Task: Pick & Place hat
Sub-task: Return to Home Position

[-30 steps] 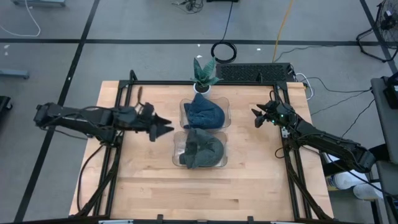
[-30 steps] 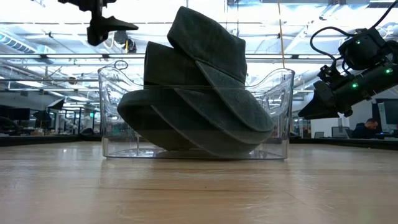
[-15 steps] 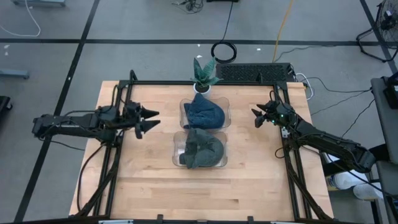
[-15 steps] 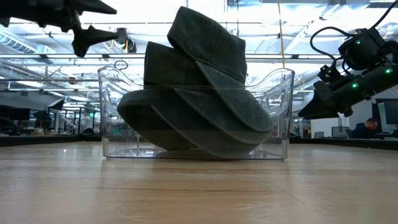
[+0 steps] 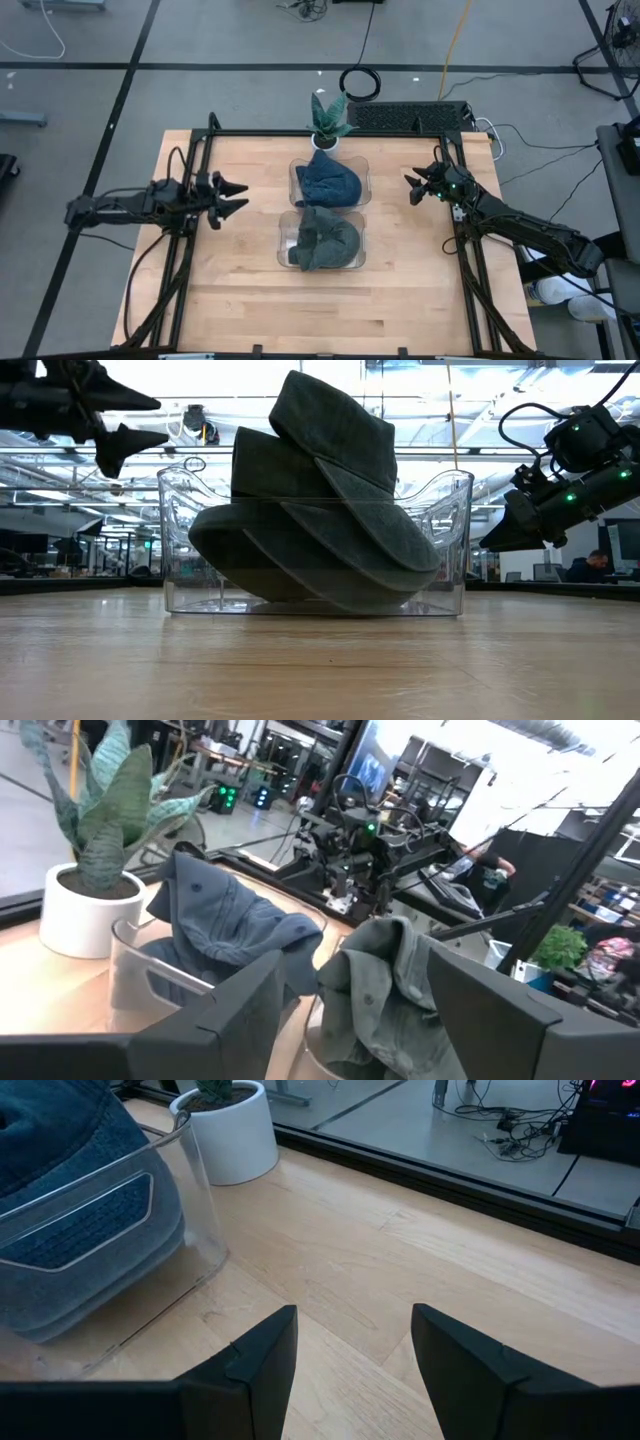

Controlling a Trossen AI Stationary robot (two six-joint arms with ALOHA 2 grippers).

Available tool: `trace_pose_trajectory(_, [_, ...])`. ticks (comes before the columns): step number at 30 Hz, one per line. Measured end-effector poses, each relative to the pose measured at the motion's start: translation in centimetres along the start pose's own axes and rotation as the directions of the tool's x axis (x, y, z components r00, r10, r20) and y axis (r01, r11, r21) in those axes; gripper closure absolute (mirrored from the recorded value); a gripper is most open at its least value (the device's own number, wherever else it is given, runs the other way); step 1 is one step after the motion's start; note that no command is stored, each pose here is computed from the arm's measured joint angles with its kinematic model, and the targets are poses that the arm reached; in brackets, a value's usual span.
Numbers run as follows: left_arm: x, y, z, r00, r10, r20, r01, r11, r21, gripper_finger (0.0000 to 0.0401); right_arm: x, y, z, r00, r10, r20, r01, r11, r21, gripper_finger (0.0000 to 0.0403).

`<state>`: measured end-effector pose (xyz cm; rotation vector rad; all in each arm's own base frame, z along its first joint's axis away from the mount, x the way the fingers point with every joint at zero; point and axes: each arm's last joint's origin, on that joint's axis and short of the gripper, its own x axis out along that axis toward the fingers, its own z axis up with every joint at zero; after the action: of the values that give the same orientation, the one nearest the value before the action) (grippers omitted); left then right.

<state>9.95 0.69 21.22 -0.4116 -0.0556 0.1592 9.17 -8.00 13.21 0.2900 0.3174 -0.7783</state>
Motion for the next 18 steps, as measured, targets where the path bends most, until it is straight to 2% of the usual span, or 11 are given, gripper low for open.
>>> trace_pose_trajectory(11, [-0.4,1.6,-2.7,0.999,0.042,-0.008,-0.042,0.999,0.013,0.0149,0.0,0.0,0.0,1.000,0.000,0.000,0.000,1.000,0.000,0.0216])
trace_pose_trajectory(18, [-0.4,2.1,-3.5,0.999,0.024,0.033,-0.025,0.999,0.027,0.0152,0.0,0.0,0.0,1.000,0.000,0.000,0.000,1.000,0.000,0.0216])
